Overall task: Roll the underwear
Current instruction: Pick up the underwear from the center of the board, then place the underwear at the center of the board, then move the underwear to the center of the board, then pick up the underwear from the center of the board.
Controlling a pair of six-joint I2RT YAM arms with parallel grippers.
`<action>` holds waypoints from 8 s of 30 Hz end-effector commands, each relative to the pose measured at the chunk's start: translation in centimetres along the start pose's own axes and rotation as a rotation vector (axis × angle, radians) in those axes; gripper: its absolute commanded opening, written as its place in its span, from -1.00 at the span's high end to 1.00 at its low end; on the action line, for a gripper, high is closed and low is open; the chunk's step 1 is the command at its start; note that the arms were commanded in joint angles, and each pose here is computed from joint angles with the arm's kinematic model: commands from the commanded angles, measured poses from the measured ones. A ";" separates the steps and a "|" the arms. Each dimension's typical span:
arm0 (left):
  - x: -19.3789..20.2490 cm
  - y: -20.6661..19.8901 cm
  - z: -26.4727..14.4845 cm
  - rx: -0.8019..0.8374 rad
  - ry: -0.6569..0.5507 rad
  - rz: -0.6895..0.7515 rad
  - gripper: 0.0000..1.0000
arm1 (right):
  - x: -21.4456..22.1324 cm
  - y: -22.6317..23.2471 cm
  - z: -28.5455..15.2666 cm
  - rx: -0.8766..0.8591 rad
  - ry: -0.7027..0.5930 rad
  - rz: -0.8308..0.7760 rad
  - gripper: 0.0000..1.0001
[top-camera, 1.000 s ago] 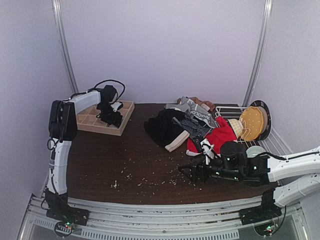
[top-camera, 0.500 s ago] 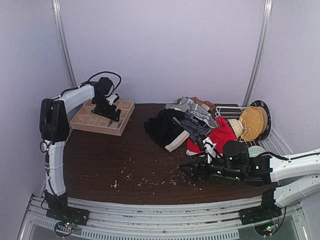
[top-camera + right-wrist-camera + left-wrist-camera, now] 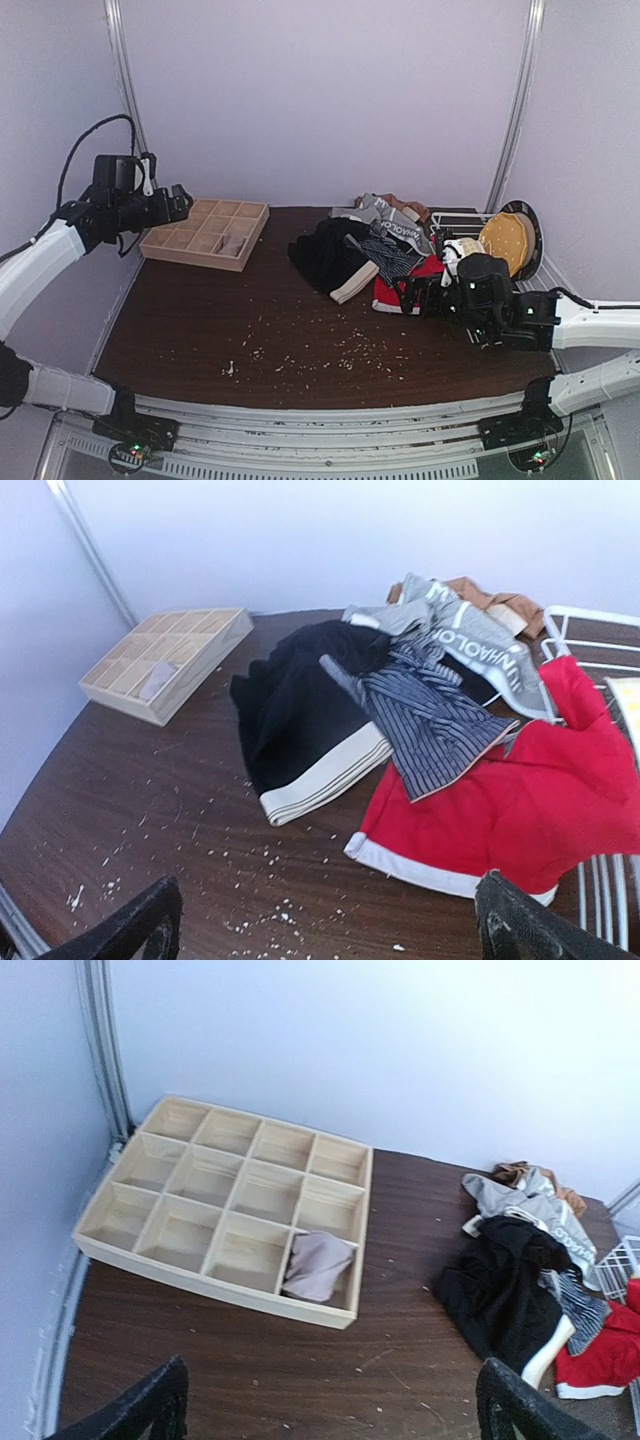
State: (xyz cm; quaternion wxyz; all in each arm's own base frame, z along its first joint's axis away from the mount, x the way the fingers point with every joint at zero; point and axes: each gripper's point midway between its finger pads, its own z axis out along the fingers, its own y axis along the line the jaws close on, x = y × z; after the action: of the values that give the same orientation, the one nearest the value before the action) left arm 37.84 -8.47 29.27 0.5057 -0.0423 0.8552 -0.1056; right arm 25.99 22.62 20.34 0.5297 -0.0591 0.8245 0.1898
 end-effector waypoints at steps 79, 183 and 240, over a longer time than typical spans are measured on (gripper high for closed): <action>27.4 -8.5 0.9 0.225 0.606 -0.067 -0.93 | -1.5 -14.4 6.2 0.805 0.189 -0.032 -0.17; 26.0 -3.4 -0.9 0.029 0.481 -0.088 -0.88 | 6.4 3.5 27.1 0.186 0.614 -0.270 -0.14; 34.9 -13.7 -2.9 0.533 0.773 -0.035 0.98 | 9.8 7.3 0.7 -0.093 0.441 -0.044 -0.43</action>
State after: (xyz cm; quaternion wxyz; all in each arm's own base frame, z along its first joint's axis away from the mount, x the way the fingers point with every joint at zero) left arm 17.08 -26.46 2.85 0.1124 0.1075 0.9378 -0.3104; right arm 20.26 32.35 13.59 0.3142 -0.1997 0.9085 0.1900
